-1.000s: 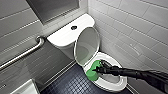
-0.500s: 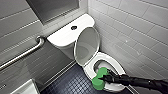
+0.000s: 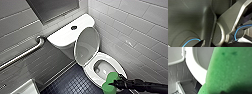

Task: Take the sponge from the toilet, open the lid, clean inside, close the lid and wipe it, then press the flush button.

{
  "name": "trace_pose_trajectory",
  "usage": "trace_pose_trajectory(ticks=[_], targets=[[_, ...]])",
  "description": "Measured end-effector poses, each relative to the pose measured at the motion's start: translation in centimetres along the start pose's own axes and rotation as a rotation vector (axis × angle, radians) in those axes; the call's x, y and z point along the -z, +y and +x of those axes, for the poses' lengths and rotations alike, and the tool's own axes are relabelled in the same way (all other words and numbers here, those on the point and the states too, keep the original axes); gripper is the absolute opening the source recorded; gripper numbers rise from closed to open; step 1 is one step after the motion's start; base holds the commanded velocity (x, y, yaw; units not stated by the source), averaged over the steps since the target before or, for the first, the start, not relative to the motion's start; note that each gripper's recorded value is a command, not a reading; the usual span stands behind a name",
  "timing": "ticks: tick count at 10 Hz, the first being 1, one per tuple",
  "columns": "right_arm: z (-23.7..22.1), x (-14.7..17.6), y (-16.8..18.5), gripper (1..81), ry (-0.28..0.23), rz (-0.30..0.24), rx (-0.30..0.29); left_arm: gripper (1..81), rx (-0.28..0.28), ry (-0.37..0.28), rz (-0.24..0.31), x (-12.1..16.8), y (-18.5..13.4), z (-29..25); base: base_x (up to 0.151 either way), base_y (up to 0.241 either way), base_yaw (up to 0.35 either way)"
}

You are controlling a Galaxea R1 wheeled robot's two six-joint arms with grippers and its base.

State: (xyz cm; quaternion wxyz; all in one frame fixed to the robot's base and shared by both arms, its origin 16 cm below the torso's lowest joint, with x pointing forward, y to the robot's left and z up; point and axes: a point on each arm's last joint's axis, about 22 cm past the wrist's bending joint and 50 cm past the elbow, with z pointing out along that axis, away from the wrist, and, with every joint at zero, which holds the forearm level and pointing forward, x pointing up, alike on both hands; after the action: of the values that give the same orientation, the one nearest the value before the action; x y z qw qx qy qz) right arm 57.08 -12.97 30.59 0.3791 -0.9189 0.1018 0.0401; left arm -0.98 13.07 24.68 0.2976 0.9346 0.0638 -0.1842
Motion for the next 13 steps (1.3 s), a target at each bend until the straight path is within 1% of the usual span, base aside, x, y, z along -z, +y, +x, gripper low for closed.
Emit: trace_pose_trajectory(ticks=[3, 5, 7, 8, 9, 10, 11, 12, 13], targets=[[-2.6, 4.9, 5.1, 1.0, 0.000, -0.068, -0.034, 81.1, -0.001, 0.002, -0.006, 0.0, 0.3, 0.1, 0.000, 0.000, 0.000], [-5.3, 7.7, 8.0, 1.0, -0.020, -0.115, -0.057, 81.1, -0.001, 0.001, -0.007, 0.0, 0.3, 0.0, 0.000, 0.000, 0.000], [-6.3, 10.8, 9.5, 1.0, -0.023, -0.156, -0.073, 81.1, -0.003, 0.001, -0.007, 0.0, 0.3, 0.1, 0.000, 0.000, 0.000], [-6.6, 12.0, 9.5, 1.0, -0.023, -0.161, -0.072, 81.1, -0.009, 0.002, -0.006, -0.1, 0.3, 0.1, 0.000, 0.000, 0.000], [-7.4, 13.2, 8.4, 1.0, -0.033, -0.147, -0.067, 81.1, -0.013, 0.002, -0.008, -0.1, 0.4, 0.1, 0.000, 0.000, 0.000], [-7.5, 13.5, 6.8, 1.0, -0.041, -0.126, -0.051, 81.1, -0.020, 0.005, -0.009, -0.2, 0.5, 0.2, 0.000, 0.000, 0.000], [-6.1, 13.4, 4.7, 1.0, -0.026, -0.097, -0.019, 81.1, -0.020, 0.006, -0.012, -0.2, 0.7, 0.2, 0.000, 0.000, 0.000], [-3.6, 13.2, 2.5, 1.0, 0.004, -0.066, 0.017, 81.1, -0.020, 0.007, -0.013, -0.3, 0.8, 0.2, 0.000, 0.000, 0.000], [-1.9, 12.6, 0.6, 1.0, 0.018, -0.045, 0.039, 81.1, -0.019, 0.007, -0.012, -0.3, 0.7, 0.2, 0.000, 0.000, 0.000]])
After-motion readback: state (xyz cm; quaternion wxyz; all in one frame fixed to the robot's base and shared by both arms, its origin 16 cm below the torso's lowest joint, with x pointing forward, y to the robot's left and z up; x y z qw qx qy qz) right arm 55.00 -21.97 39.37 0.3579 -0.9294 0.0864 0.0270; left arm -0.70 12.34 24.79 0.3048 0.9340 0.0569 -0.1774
